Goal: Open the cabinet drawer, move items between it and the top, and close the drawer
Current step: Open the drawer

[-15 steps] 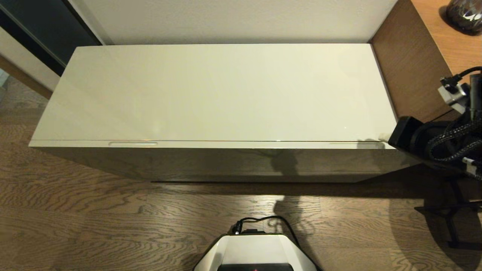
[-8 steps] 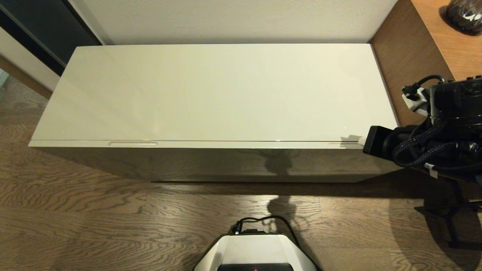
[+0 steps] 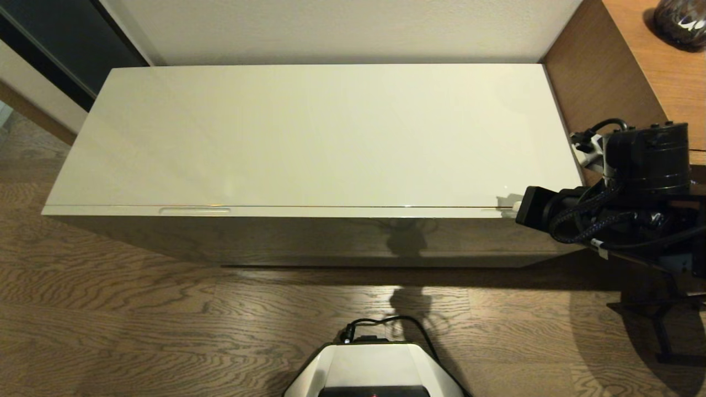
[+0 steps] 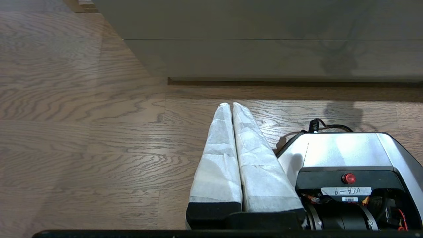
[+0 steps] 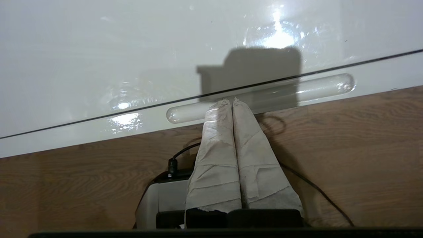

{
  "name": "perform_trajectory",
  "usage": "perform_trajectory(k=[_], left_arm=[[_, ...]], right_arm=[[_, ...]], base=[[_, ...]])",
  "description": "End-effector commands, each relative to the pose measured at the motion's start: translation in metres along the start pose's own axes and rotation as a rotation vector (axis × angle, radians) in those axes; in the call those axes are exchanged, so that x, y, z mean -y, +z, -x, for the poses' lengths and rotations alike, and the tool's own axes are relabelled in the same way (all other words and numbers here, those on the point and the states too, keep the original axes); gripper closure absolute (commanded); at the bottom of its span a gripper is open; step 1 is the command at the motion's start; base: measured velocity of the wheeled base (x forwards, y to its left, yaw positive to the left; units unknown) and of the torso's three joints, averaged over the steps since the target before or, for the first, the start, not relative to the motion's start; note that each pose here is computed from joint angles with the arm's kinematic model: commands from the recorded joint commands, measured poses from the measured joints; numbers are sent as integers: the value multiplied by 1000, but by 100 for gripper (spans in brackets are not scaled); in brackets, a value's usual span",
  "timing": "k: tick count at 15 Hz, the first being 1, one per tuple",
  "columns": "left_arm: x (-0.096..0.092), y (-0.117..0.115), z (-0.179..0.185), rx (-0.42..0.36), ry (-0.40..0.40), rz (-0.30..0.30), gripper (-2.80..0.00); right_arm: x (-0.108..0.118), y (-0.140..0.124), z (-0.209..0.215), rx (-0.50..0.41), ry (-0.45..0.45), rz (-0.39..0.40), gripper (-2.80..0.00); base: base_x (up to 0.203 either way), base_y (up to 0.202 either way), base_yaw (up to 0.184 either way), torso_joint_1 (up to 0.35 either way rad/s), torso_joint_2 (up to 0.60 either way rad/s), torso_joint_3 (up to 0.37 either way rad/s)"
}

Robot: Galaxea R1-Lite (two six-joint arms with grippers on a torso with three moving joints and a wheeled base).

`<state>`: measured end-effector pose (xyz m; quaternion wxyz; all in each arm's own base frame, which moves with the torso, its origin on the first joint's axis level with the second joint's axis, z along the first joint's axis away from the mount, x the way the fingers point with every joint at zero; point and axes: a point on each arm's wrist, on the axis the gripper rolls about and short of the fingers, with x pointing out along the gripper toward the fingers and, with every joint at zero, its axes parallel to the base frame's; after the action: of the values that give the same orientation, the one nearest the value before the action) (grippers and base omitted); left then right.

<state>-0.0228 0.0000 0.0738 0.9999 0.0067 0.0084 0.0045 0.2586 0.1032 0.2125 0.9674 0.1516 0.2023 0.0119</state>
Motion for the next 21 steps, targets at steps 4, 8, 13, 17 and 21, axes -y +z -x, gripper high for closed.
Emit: perform_trajectory(k=[4, 8, 13, 17, 21], left_arm=[[0, 0, 0, -2, 2, 0, 0], [0, 0, 0, -2, 2, 0, 0], [0, 0, 0, -2, 2, 0, 0], [0, 0, 0, -2, 2, 0, 0], [0, 0, 0, -2, 2, 0, 0]], right_arm=[[1, -7, -9, -29, -18, -6, 0], [2, -7, -13, -23, -20, -35, 0], [3, -17, -26, -1, -7, -34, 0], [10, -33, -25, -65, -35, -15, 0], [16, -30, 4, -89, -40, -12, 0]], base=[[0, 0, 0, 0, 0, 0], [0, 0, 0, 0, 0, 0], [0, 0, 0, 0, 0, 0], [0, 0, 0, 0, 0, 0], [0, 0, 0, 0, 0, 0]])
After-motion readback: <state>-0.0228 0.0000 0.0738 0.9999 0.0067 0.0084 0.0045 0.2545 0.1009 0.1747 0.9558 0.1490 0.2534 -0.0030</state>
